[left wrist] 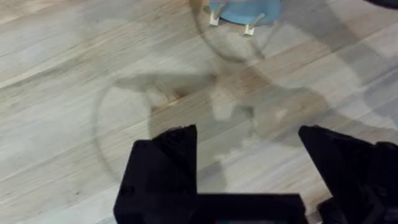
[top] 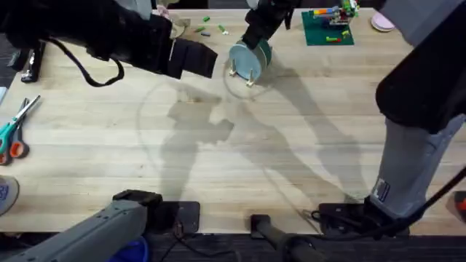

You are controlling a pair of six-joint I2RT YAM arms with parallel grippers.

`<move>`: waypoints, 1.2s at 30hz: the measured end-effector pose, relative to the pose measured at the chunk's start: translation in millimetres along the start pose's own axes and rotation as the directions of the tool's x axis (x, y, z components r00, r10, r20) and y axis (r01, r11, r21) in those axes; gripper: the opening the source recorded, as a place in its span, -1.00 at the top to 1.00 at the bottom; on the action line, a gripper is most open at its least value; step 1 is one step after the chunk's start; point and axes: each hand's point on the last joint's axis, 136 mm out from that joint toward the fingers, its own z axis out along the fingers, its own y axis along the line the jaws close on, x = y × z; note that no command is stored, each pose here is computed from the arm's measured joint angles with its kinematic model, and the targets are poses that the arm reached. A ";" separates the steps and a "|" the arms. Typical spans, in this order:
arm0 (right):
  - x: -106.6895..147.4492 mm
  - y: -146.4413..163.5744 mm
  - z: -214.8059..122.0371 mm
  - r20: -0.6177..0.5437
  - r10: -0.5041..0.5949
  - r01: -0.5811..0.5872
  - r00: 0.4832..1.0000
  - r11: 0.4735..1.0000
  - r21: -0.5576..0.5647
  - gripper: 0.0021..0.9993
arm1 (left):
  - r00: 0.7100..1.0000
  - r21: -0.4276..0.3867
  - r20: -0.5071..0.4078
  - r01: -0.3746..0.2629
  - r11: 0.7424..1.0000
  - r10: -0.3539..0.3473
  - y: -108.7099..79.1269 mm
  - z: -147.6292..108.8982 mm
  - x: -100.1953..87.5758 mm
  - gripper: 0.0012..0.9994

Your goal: Pick up the plates from the table one by one and place each into a slot on the dish rack.

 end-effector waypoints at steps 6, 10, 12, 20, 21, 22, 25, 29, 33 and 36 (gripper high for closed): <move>-1.8 1.7 -22.1 0.025 -0.003 0.003 1.000 1.000 0.013 0.65 | 1.000 0.000 0.000 0.000 1.000 0.000 0.0 0.0 0.0 -0.99; -8.1 2.7 -56.3 0.085 -0.012 0.008 0.996 0.999 0.043 0.60 | 1.000 0.000 0.000 0.000 1.000 0.000 0.0 0.0 0.0 -0.99; -10.8 3.5 -74.2 0.116 -0.017 0.011 0.993 0.998 0.059 0.58 | 1.000 0.000 0.000 0.000 1.000 0.000 0.0 0.0 0.0 -0.99; -4.3 10.7 -112.7 0.147 -0.022 0.011 0.989 0.997 0.076 0.50 | 1.000 0.000 0.000 0.000 1.000 0.000 0.0 0.0 -0.1 -0.99; -0.3 11.6 -112.6 0.134 -0.017 0.008 0.991 0.998 0.069 0.48 | 1.000 0.000 0.001 0.000 1.000 0.000 0.0 0.0 -0.2 -0.99; 2.7 11.8 -112.3 0.123 -0.013 0.005 0.992 0.998 0.065 0.46 | 1.000 0.000 0.001 0.000 1.000 0.000 0.1 0.0 -0.3 -0.99; 10.7 7.2 -112.4 0.104 0.012 -0.019 0.995 0.998 0.060 0.20 | 1.000 -0.002 0.011 -0.003 1.000 0.003 0.5 0.0 -2.7 -0.99; 25.8 1.8 -112.9 0.071 0.065 -0.067 0.995 0.997 0.032 -0.46 | 1.000 -0.003 0.018 -0.005 1.000 0.005 0.7 0.0 -4.6 -0.99; 34.6 -2.5 -114.1 0.061 0.098 -0.098 0.993 0.995 0.003 -0.99 | 1.000 -0.003 0.019 -0.005 1.000 0.005 0.7 -0.1 -4.7 -0.99; 35.7 -4.1 -114.5 0.064 0.106 -0.106 0.992 0.994 -0.003 -0.99 | 1.000 -0.003 0.018 -0.005 1.000 0.005 0.7 0.0 -4.6 -0.99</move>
